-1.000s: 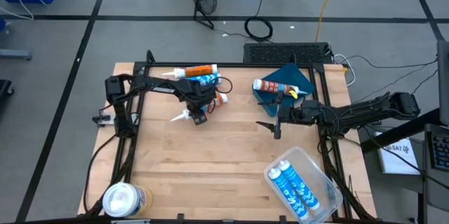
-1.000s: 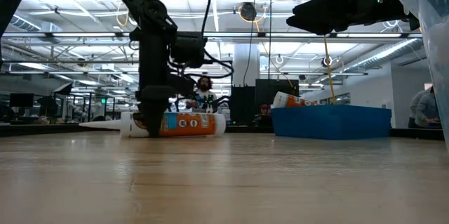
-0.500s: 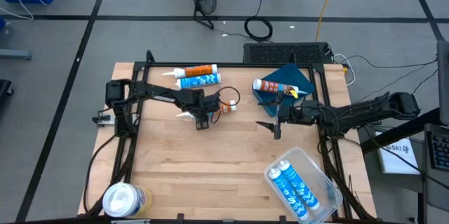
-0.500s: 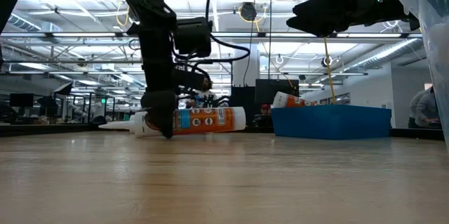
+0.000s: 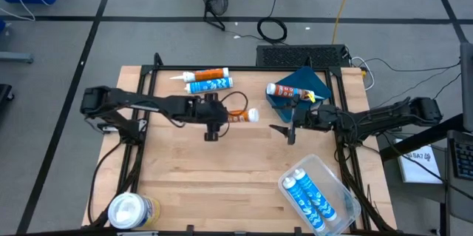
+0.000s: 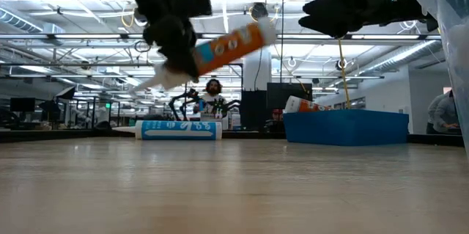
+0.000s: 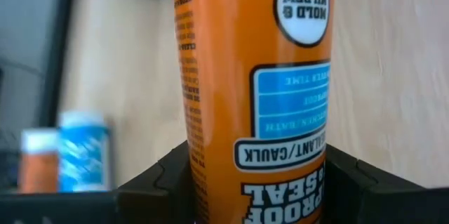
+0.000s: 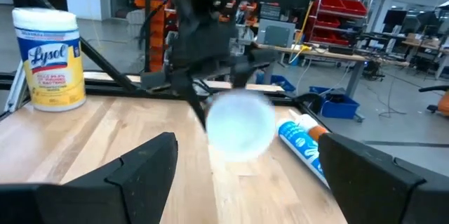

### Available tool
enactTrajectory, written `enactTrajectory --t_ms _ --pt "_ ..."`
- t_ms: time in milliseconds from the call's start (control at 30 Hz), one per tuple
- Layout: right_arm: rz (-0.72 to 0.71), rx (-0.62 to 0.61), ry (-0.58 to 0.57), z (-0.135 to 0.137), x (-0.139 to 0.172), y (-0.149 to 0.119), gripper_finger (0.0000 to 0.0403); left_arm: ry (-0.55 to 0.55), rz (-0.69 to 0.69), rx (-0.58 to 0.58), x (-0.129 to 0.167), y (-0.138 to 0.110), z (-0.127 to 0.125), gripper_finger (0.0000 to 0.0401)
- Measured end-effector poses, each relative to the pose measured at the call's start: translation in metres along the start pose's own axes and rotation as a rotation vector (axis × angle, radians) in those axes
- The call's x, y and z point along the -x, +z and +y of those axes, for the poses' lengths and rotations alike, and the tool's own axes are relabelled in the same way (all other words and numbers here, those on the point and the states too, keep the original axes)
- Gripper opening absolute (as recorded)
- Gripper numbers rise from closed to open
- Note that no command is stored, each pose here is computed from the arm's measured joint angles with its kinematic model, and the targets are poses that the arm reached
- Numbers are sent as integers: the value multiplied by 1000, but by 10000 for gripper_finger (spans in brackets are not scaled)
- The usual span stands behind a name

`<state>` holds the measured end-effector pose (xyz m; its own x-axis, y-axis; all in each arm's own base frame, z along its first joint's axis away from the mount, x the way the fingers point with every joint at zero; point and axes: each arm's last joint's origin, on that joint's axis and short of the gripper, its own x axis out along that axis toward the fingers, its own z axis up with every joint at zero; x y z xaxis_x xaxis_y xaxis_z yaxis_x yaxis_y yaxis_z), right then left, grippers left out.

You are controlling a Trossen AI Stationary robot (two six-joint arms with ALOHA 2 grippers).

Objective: Pick & place silicon tubes, Sealant and Lysol wipes
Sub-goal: Put the bottom orange sealant into the blue bin

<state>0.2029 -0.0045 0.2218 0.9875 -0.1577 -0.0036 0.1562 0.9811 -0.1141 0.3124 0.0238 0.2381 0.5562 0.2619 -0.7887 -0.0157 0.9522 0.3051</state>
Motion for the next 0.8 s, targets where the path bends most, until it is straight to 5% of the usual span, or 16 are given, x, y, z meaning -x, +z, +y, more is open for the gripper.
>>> enactTrajectory --t_ms 167,500,800 --pt "-20 -6 -2 1 -5 -2 320 16 -142 -24 16 11 7 205" --pt "9 43 -96 2 -29 -5 320 5 -123 4 16 9 6 205" --pt "5 89 -39 3 -64 6 326 -9 -111 -1 16 8 1 205"
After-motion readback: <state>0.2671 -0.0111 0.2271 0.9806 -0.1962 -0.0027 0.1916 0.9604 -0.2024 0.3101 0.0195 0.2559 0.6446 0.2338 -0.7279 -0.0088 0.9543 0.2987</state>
